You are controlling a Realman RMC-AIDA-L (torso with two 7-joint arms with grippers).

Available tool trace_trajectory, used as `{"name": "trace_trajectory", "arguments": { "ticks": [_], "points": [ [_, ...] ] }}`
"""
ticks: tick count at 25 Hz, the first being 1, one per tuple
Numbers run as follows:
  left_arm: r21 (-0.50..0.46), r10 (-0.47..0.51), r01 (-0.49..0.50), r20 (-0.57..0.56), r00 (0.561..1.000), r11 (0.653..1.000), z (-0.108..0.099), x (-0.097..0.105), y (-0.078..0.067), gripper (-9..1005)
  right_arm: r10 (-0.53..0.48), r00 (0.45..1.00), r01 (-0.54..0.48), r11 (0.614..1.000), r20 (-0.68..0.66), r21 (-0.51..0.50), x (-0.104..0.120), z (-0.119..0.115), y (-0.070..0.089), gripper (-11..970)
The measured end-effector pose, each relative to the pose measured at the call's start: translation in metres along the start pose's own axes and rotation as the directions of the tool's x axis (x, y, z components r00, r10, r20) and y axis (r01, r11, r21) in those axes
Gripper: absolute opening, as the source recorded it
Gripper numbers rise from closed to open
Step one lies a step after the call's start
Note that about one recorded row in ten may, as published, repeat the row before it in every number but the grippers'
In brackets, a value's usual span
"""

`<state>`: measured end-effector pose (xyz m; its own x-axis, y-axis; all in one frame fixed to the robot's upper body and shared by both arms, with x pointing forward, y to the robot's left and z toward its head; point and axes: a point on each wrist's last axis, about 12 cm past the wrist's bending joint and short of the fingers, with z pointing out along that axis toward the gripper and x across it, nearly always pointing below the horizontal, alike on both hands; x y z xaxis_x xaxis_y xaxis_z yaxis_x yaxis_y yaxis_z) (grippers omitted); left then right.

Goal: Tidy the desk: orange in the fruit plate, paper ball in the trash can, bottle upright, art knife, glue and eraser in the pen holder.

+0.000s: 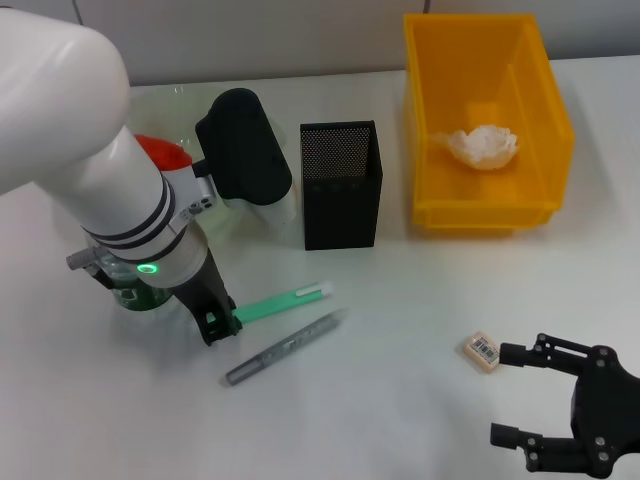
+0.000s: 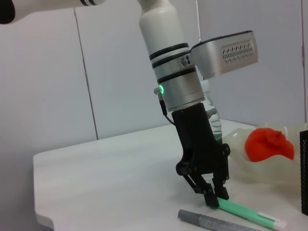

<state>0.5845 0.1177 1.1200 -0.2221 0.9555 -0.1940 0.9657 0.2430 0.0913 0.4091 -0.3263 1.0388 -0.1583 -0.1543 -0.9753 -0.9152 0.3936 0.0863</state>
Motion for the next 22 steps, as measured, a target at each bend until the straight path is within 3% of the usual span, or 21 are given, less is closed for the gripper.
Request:
{"name": "trace_trajectory", "arguments": {
  "ticks": [5,17,22],
  "points": [
    [0.006,-0.009,0.009,0.038,0.999,1.0,-0.01,-0.005,0.002,187,0.001,1.0,-0.001,1.0,0.0,-0.001,0.0,0.0,0.0,817],
    [0.048,0.061,-0.071,0.192,0.98,0.996,-0.058,-0.019,-0.007,192,0.003,1.0,-0.003,1.0,-0.001,-0.002,-0.001,-0.002,0.0,816],
    [0.053,0.06,-0.082,0.331,0.942,0.995,-0.084,-0.02,-0.007,194,0.003,1.0,-0.003,1.0,0.002,-0.004,-0.001,-0.002,0.0,816]
  ]
}}
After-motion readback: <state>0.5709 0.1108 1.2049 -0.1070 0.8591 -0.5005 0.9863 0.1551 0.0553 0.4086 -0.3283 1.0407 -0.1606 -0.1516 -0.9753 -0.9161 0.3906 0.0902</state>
